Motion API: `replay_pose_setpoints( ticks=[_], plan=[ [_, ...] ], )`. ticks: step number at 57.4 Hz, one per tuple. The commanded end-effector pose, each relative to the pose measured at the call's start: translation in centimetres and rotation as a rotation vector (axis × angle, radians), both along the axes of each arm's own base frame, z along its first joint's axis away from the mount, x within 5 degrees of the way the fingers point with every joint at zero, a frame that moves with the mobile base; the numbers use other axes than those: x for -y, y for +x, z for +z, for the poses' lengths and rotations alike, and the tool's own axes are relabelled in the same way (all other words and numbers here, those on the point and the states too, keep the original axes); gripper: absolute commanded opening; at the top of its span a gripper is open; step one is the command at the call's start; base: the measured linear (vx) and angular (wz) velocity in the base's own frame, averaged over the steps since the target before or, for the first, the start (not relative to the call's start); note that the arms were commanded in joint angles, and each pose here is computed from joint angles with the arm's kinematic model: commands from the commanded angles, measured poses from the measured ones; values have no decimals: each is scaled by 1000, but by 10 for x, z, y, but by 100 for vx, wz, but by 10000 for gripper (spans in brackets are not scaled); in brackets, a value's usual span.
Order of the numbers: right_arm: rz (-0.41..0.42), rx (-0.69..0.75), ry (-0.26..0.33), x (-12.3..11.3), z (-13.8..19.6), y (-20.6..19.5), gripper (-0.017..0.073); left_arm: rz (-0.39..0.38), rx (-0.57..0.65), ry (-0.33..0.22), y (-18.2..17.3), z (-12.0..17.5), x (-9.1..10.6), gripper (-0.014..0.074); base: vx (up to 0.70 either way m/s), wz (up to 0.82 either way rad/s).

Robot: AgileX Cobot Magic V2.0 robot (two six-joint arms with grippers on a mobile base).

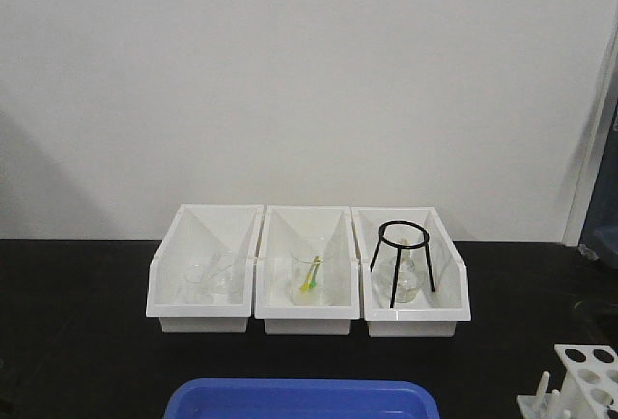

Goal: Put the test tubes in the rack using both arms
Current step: 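Lower the left gripper around the test tube top and close it, then lift the test tube up out of the beaker with the left gripper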

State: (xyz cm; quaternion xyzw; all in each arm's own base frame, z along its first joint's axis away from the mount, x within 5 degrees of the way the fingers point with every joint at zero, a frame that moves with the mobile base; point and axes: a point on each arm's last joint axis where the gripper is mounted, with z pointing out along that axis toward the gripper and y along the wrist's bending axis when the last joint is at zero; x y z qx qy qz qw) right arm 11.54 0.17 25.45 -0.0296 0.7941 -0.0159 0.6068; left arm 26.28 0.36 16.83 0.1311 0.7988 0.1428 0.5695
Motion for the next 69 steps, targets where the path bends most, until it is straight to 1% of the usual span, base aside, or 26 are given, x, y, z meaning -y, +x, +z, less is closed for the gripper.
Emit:
replay_pose_setpoints(
  ticks=[1,12,22,31,37,47,50,54,59,61,64,66,69],
  plan=[
    [20,100,-13,-2,17,4,594,11,156,20,5,23,-2,115,0,0],
    [21,107,-13,-2,18,4,593,13,165,17,5,25,-2,-24,0,0],
    [21,107,-13,-2,18,4,593,23,192,5,3,31,-2,-22,0,0],
    [21,107,-13,-2,18,4,593,67,261,-21,-3,49,-6,-20,0,0],
    [21,107,-13,-2,18,4,593,81,308,-35,-9,62,-7,-20,0,0],
    [21,107,-13,-2,18,4,593,78,363,-45,-18,80,-7,-20,0,0],
    [21,107,-13,-2,18,4,593,77,373,-55,-21,85,-7,-20,0,0],
    [21,107,-13,-2,18,4,593,79,397,-102,-25,91,-6,-20,0,0],
    [21,107,-13,-2,18,4,593,83,431,-182,-31,100,-6,-20,0,0],
    [21,107,-13,-2,18,4,593,86,445,-225,-33,103,-6,-20,0,0],
    [21,107,-13,-2,18,4,593,85,463,-303,-36,107,-6,-20,0,0],
    [22,109,-13,-2,18,4,593,84,472,-344,-38,109,-5,-20,0,0],
    [23,117,-12,-2,18,4,593,64,483,-417,-39,111,-3,-20,0,0]
  ],
)
